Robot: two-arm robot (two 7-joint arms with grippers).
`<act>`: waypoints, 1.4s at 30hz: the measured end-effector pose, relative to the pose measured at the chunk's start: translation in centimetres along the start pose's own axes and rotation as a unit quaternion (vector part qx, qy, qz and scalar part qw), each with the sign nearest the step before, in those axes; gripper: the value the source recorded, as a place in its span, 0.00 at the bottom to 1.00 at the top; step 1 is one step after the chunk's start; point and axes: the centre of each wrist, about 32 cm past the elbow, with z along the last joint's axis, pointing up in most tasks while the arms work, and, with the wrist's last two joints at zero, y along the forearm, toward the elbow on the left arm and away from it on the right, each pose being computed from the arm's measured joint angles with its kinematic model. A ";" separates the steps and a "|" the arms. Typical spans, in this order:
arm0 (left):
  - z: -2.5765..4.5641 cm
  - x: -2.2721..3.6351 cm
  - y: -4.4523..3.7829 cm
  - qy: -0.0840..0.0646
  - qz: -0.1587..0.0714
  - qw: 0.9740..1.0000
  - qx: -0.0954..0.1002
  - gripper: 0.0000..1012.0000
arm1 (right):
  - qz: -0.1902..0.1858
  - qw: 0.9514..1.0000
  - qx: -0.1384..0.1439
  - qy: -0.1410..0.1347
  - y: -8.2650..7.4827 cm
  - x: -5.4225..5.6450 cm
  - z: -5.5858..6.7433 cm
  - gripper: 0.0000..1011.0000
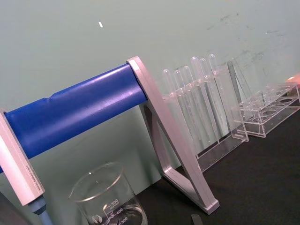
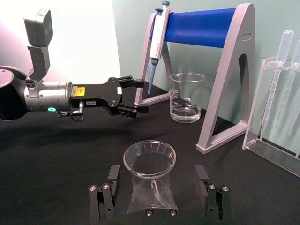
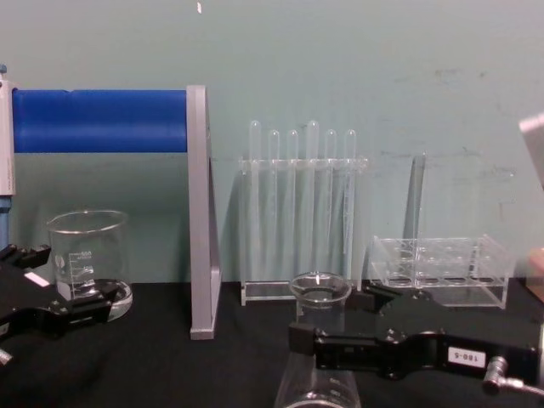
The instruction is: Grasp the erlenmeyer flask with one hand, shake it three times, then place it back.
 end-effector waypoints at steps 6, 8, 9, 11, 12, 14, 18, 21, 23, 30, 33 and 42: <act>0.00 0.00 0.00 0.000 0.000 1.000 0.000 0.99 | 0.000 1.000 0.000 0.000 0.0 0.0 0.0 0.99; 0.00 0.00 0.00 0.000 0.000 1.000 0.000 0.99 | 0.000 1.000 0.000 0.000 0.0 0.0 0.0 0.99; 0.00 0.00 0.00 0.000 0.000 1.000 0.000 0.99 | 0.000 1.000 0.000 0.000 0.0 0.0 0.0 0.99; 0.00 0.00 0.00 0.000 0.000 1.000 0.000 0.99 | 0.000 1.000 0.001 0.000 0.0 0.0 0.0 0.99; 0.00 0.00 0.00 0.000 0.000 1.000 0.000 0.99 | 0.000 1.000 0.001 0.000 0.0 0.0 0.0 0.99; 0.00 0.00 0.00 0.000 0.000 1.000 0.000 0.99 | 0.000 1.000 0.001 0.000 0.0 0.0 0.0 0.99; 0.00 0.00 0.00 0.000 0.000 1.000 0.000 0.99 | 0.000 1.000 0.001 0.000 0.0 0.0 0.0 0.99; 0.00 0.00 0.00 0.000 0.000 1.000 0.000 0.99 | 0.000 1.000 0.001 0.000 0.0 0.0 0.0 0.99; 0.00 0.00 0.00 0.000 0.000 1.000 0.000 0.99 | 0.000 1.000 0.001 0.000 0.0 0.0 0.0 0.99; 0.00 0.00 0.00 0.000 0.000 1.000 0.000 0.99 | 0.001 1.000 0.001 0.001 0.0 0.0 0.0 0.99; 0.00 0.00 0.00 0.000 0.000 1.000 0.000 0.99 | 0.005 1.000 0.000 0.005 -0.1 0.1 0.0 0.99; 0.00 0.00 0.00 0.000 0.000 1.000 0.000 0.99 | 0.013 1.000 -0.003 0.008 -0.6 -0.1 0.1 0.99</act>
